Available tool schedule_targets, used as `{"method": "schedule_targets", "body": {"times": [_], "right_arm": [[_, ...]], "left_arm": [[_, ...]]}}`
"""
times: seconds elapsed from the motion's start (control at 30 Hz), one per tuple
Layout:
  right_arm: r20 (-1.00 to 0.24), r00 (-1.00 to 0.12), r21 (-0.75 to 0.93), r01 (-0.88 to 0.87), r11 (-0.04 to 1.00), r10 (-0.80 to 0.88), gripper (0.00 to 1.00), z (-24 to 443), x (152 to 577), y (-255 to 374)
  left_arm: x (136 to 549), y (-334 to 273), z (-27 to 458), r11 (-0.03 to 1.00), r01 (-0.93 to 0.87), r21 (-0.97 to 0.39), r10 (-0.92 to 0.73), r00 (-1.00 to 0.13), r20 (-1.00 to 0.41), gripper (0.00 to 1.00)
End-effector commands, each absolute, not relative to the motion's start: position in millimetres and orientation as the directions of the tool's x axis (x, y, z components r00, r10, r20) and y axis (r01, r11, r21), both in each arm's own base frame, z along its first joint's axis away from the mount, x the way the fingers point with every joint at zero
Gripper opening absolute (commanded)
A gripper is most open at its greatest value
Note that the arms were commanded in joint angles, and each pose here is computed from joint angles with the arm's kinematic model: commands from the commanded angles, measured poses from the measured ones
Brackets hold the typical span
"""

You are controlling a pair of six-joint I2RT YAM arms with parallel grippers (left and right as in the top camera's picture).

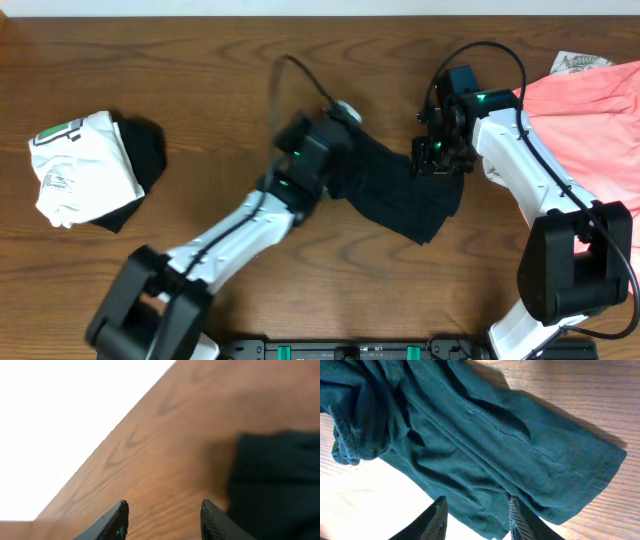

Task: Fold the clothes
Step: 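Regrasp the garment's upper left fold with the left gripper and pull left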

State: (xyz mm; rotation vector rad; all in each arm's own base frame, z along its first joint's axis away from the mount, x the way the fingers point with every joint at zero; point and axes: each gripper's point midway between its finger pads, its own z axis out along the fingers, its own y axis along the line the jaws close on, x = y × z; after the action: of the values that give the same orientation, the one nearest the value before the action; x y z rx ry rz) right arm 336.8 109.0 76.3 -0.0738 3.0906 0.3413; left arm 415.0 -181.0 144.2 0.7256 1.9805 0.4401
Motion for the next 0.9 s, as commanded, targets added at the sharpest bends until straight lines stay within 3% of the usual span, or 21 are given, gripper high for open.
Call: {"method": "schedule_targets", "body": {"times": [0.0, 0.17, 0.4, 0.6, 0.87], "right_arm": [[-0.060, -0.997, 0.227, -0.070, 0.971, -0.058, 0.39, 84, 339, 110], [-0.060, -0.997, 0.227, -0.070, 0.971, -0.057, 0.39, 84, 339, 110], [-0.059, -0.997, 0.227, -0.070, 0.971, -0.057, 0.39, 84, 339, 110], [-0.057, -0.997, 0.227, -0.069, 0.972, -0.058, 0.39, 83, 338, 110], [-0.060, -0.997, 0.227, -0.070, 0.971, -0.057, 0.39, 84, 339, 110]], "left_arm": [[422, -167, 133, 0.879, 0.300, 0.370, 0.473, -0.459, -0.752, 0.48], [426, -151, 105, 0.929, 0.356, 0.102, 0.304, -0.573, -0.761, 0.47], [421, -175, 114, 0.842, 0.524, -0.131, 0.225, -0.562, -0.796, 0.46], [402, -210, 131, 0.695, 0.672, -0.256, 0.206, -0.527, -0.825, 0.42], [394, -208, 96, 0.704, 0.640, -0.309, 0.229, -0.616, -0.754, 0.42]]}}
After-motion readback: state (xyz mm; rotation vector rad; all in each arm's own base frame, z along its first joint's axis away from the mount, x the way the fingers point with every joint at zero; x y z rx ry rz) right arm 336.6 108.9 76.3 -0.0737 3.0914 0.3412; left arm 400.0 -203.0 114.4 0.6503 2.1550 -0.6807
